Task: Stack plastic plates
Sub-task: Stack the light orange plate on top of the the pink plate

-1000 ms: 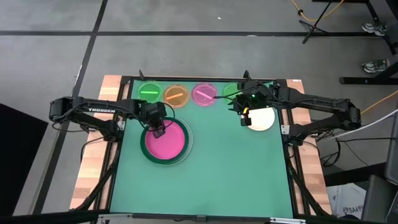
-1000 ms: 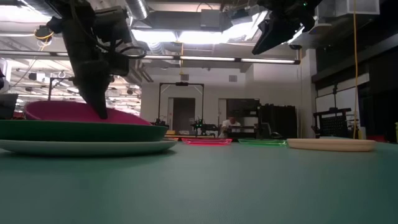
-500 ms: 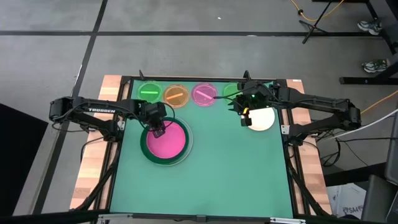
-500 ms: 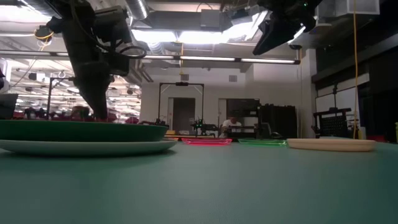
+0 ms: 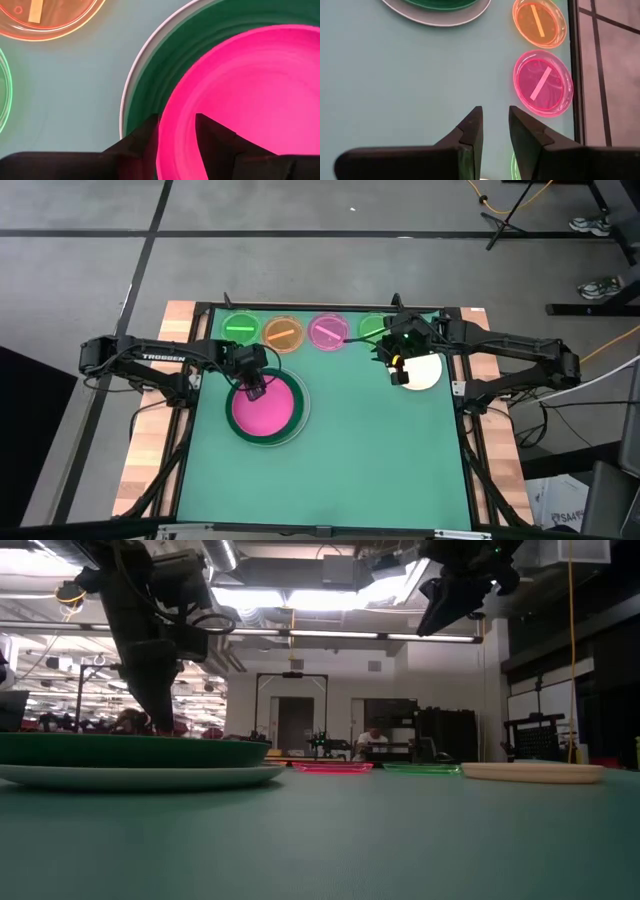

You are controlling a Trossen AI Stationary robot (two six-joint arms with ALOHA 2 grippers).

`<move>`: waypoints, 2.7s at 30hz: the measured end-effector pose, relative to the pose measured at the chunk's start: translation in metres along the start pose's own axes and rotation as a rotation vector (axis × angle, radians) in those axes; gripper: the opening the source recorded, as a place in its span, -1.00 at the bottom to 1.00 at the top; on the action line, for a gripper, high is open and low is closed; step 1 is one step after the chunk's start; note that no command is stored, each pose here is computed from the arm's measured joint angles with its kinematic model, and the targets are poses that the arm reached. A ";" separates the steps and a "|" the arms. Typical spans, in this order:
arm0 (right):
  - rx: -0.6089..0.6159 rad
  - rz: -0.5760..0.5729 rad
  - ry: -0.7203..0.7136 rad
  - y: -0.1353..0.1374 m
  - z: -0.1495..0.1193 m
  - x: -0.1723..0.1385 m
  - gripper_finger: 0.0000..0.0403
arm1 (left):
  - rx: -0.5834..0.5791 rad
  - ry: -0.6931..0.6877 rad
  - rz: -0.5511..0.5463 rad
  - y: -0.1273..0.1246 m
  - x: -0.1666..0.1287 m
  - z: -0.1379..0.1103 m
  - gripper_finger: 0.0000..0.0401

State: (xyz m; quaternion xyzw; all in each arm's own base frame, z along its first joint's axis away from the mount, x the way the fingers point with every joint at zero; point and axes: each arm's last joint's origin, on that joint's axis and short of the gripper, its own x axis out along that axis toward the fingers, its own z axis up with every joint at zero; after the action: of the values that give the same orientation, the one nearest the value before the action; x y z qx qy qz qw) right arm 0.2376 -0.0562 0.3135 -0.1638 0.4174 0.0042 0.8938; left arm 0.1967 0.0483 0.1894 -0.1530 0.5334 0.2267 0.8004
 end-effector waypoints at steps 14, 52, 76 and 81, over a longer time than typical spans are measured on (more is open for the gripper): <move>0.026 0.036 0.073 0.004 -0.007 0.000 -0.59 | -0.005 0.000 -0.001 0.000 0.000 0.000 -0.39; 0.337 -0.018 0.500 0.056 -0.122 0.070 -0.59 | -0.056 -0.002 -0.002 0.000 0.000 0.000 -0.39; 0.350 0.016 0.455 0.055 -0.118 0.081 -0.59 | -0.057 -0.004 -0.002 0.000 0.000 0.001 -0.39; 0.345 0.018 0.501 0.056 -0.122 0.089 -0.59 | -0.058 -0.011 -0.005 -0.001 0.000 0.001 -0.39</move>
State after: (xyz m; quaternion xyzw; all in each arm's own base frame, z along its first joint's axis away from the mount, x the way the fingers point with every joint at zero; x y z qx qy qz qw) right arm 0.1969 -0.0503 0.1579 -0.0020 0.6207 -0.0994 0.7777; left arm 0.1978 0.0483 0.1901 -0.1763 0.5220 0.2411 0.7989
